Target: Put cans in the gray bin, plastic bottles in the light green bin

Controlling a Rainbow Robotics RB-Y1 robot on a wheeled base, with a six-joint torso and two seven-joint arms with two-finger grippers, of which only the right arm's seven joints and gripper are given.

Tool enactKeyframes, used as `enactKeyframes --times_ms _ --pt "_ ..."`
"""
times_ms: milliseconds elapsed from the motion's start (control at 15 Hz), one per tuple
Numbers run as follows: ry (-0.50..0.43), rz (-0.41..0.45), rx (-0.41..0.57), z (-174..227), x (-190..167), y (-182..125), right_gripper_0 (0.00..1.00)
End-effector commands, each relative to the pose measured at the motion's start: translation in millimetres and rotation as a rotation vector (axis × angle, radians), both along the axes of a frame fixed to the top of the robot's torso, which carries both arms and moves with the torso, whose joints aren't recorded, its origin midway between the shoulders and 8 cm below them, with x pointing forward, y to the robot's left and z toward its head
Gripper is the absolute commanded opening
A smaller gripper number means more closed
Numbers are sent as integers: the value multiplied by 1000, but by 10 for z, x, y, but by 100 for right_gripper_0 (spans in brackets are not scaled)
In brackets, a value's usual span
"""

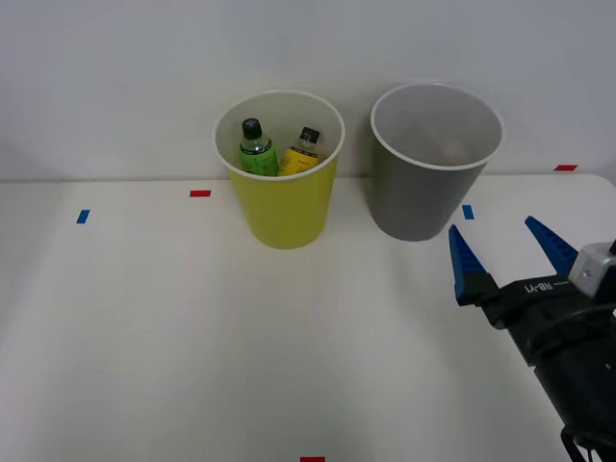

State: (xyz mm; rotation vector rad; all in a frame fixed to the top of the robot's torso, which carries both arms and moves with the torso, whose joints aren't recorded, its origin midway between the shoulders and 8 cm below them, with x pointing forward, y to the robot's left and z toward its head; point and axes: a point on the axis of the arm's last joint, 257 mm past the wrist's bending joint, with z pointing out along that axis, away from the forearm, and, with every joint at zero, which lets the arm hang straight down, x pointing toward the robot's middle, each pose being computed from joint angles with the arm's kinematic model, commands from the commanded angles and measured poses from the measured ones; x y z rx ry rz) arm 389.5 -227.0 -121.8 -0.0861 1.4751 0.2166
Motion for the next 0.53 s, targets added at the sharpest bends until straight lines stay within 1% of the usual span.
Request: enactKeyframes --times_ms 67,267,533 --pt "61 -51 -62 -298 -230 -219 100" --pt "128 -84 -97 -570 -470 -344 100" --pt "202 -126 -129 -837 -697 -471 100"
